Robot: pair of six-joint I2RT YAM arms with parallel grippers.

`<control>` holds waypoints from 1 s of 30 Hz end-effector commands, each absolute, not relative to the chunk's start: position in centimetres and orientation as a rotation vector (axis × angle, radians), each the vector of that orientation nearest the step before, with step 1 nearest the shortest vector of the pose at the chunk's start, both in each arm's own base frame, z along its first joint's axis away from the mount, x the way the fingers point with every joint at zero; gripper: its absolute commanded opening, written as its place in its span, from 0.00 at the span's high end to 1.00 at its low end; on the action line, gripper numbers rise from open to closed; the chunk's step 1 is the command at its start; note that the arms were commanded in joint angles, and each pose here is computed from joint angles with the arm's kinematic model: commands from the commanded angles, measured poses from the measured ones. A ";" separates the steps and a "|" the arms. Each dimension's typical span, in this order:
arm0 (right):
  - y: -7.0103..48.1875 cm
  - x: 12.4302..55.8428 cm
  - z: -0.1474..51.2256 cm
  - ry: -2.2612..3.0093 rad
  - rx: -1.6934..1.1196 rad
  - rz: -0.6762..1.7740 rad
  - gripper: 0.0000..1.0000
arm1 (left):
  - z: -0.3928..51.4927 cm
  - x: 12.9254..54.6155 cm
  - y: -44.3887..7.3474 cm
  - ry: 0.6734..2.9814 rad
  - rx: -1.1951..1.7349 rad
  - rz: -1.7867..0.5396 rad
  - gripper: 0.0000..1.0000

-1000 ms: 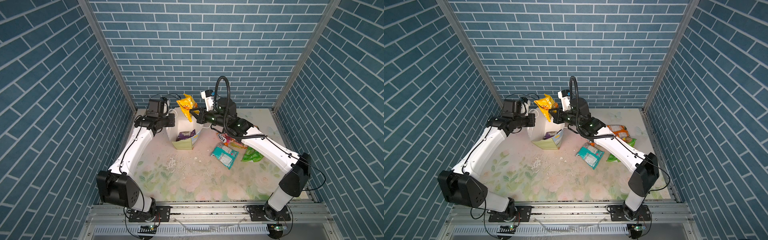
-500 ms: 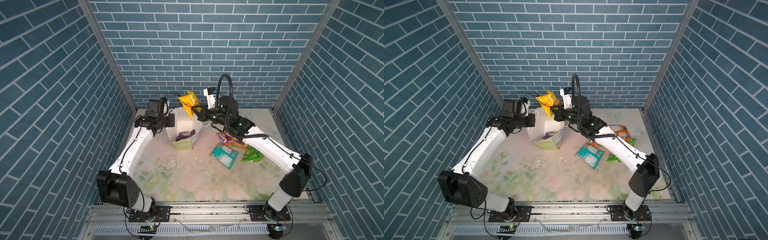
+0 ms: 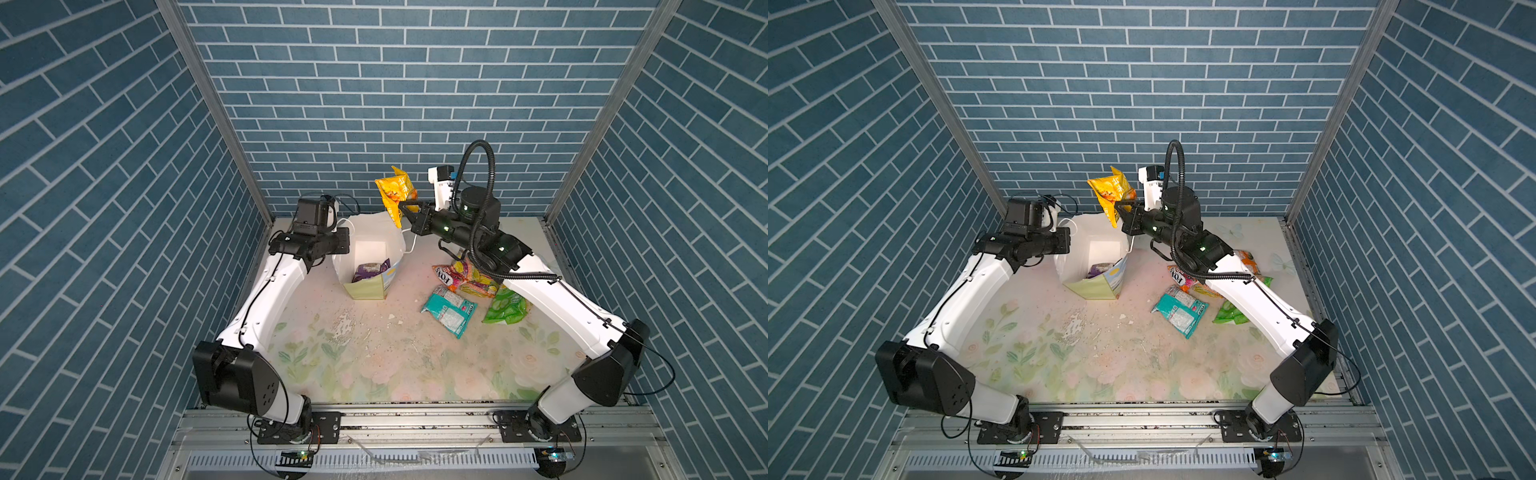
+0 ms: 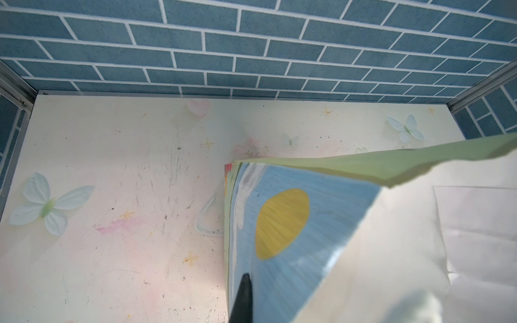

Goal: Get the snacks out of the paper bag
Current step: 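Carry the yellow chip packet away from the bag toward the snack pile, then lower the yellow chip packet onto the snack pile and open the right gripper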

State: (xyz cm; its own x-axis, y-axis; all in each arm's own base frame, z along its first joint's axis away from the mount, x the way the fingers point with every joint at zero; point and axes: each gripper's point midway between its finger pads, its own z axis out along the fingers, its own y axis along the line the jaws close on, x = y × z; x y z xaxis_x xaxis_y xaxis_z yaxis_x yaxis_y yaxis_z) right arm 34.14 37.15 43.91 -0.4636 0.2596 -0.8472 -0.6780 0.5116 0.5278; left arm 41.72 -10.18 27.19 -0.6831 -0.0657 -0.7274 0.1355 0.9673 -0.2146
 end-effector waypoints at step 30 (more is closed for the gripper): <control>18.0 29.7 41.2 1.818 0.003 0.657 1.00 | 26.2 42.1 -9.6 2.323 0.027 -0.314 1.00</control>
State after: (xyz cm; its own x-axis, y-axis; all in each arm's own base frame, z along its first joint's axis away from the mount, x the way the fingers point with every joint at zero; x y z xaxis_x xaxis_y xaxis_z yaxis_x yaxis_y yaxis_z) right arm 30.26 20.27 41.89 -0.3736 0.3532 -0.8577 -0.3763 0.7874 0.4882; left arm 41.94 -9.93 26.93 -0.6862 -0.0697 -0.7241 0.1281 0.9683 -0.2146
